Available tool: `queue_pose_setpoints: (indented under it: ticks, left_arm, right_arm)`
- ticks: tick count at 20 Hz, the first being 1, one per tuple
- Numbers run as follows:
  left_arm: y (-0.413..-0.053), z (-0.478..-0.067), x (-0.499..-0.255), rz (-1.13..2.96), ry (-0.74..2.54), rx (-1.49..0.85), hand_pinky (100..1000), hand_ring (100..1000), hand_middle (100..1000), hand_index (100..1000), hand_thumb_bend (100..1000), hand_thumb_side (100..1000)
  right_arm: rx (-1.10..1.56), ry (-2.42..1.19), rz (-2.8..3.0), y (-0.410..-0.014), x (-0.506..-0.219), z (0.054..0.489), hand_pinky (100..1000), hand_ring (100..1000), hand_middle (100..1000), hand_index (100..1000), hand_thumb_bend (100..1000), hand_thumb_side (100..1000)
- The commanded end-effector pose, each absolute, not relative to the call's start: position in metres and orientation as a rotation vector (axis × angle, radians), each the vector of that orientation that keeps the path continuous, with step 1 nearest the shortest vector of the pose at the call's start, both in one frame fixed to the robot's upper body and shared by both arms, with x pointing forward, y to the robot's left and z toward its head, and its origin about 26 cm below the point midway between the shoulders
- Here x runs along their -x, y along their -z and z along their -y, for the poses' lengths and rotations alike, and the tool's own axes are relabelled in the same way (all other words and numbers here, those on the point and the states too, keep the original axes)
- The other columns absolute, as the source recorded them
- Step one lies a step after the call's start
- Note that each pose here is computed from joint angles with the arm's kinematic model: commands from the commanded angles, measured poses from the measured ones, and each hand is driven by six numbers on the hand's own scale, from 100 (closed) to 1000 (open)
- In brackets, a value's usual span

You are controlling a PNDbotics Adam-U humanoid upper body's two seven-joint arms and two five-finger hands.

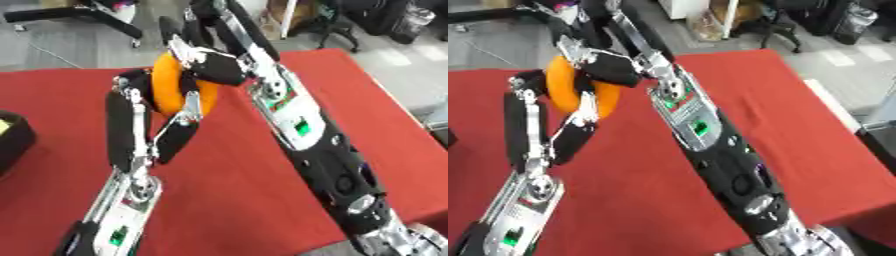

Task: Pick up the objects with one hand, pass them to the other hand, and then place them into the box on the other side of the table.

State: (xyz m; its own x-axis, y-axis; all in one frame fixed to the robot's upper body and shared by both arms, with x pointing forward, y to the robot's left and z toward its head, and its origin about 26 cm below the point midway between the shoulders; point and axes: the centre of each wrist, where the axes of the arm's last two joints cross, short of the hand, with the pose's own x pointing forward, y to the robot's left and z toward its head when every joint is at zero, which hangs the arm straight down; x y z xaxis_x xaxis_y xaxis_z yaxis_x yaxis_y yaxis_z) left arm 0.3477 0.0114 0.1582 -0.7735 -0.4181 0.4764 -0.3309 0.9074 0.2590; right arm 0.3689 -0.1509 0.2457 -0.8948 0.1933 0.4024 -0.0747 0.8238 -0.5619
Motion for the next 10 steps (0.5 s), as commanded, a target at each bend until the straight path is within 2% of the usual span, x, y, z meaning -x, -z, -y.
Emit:
queue_pose_setpoints:
  ticks: [1, 5, 8, 10]
  left_arm:
    - [-0.173, -0.017, -0.348, 2.555, 0.097, -0.548, 232, 170, 149, 329, 100, 567]
    - [-0.172, -0.031, -0.35, 2.538, 0.064, -0.592, 233, 170, 149, 329, 100, 567]
    - [-0.17, -0.043, -0.352, 2.523, 0.057, -0.634, 237, 173, 152, 333, 100, 566]
    - [-0.17, -0.054, -0.354, 2.508, 0.053, -0.67, 241, 173, 151, 332, 100, 565]
  right_arm:
    - [0.101, -0.816, 2.577, -0.256, -0.368, 0.158, 494, 266, 207, 309, 100, 475]
    - [0.125, -0.816, 2.58, -0.259, -0.368, 0.165, 535, 309, 282, 386, 100, 507]
    - [0.152, -0.807, 2.601, -0.264, -0.367, 0.172, 594, 383, 388, 487, 100, 759]
    - [0.196, -0.791, 2.63, -0.272, -0.365, 0.182, 639, 450, 474, 571, 100, 883]
